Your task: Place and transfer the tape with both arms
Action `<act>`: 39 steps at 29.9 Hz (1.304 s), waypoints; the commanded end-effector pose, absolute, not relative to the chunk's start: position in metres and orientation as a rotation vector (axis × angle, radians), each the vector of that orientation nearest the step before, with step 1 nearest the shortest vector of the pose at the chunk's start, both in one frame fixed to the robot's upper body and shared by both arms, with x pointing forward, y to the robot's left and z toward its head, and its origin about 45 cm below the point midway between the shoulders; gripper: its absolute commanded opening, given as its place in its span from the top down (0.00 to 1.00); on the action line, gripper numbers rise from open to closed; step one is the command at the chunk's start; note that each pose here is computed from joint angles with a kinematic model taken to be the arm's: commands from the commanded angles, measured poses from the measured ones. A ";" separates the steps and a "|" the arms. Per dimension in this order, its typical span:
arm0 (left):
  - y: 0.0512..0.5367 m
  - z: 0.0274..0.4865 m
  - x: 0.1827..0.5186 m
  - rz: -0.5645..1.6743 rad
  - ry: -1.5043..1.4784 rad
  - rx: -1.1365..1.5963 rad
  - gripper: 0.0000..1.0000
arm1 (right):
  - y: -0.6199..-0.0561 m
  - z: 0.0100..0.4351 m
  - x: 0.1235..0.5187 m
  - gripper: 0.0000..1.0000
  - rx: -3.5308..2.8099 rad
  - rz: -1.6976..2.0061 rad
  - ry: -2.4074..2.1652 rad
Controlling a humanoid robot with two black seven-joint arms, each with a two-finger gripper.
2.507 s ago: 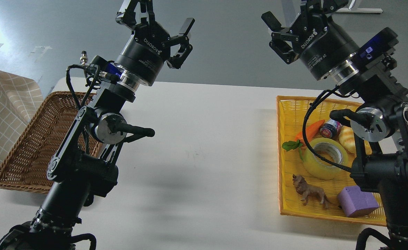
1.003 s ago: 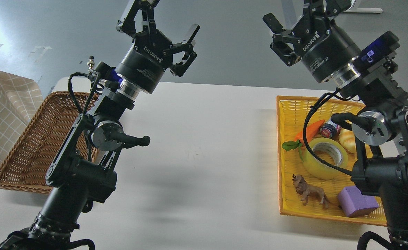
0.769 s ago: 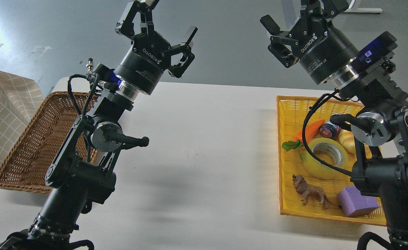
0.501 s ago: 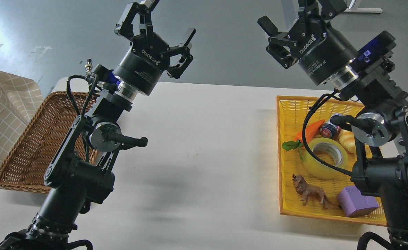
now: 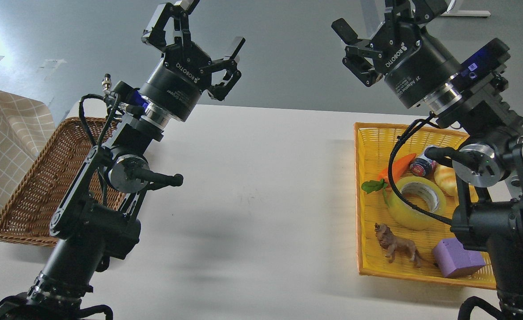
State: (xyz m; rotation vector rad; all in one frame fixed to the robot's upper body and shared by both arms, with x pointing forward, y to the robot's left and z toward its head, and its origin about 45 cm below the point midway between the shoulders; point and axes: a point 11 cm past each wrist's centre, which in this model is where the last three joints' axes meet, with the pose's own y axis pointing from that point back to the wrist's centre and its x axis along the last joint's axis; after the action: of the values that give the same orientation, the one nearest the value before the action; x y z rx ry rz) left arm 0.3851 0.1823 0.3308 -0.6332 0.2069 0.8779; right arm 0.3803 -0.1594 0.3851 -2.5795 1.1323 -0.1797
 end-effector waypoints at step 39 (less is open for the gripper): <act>0.181 0.340 0.384 0.868 0.187 -0.659 0.02 | -0.275 0.429 0.361 0.00 -2.860 -0.739 1.452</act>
State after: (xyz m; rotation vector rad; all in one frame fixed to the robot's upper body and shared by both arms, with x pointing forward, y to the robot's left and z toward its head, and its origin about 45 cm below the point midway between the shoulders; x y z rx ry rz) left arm 0.3845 0.1819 0.3397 -0.6551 0.1848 0.8693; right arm 0.3615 -0.2545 0.4132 -2.8343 1.3807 -0.5862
